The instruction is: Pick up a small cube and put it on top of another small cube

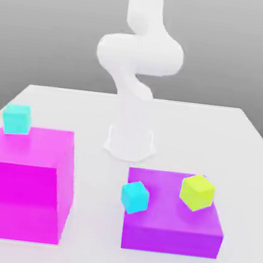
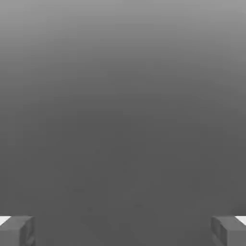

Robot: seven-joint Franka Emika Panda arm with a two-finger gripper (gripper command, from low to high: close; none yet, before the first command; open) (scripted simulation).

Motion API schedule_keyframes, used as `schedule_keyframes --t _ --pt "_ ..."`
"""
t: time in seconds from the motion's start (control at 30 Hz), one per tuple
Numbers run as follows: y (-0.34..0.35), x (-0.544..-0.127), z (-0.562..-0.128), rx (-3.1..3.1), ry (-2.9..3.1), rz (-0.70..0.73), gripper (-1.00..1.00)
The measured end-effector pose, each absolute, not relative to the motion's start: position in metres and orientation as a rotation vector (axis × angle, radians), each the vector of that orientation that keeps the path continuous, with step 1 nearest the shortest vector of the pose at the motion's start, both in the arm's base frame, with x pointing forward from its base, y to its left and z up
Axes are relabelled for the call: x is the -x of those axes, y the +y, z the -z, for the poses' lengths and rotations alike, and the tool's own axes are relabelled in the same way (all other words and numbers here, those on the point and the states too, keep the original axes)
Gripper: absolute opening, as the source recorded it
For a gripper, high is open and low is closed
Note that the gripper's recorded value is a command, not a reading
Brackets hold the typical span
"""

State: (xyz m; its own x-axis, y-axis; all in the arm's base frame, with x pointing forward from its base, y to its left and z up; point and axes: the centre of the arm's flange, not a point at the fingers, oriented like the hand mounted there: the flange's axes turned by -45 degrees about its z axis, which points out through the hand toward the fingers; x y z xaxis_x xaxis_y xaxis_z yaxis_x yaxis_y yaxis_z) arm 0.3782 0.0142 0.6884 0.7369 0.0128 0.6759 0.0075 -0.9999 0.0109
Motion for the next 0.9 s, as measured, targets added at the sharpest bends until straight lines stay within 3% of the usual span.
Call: schedule_keyframes --t 0.47,0.9 --pt "0.11 -0.516 -0.515 -3.013 0.275 -0.651 0.0" --pt "0.209 -0.554 -0.304 -3.06 0.536 -0.213 0.0"
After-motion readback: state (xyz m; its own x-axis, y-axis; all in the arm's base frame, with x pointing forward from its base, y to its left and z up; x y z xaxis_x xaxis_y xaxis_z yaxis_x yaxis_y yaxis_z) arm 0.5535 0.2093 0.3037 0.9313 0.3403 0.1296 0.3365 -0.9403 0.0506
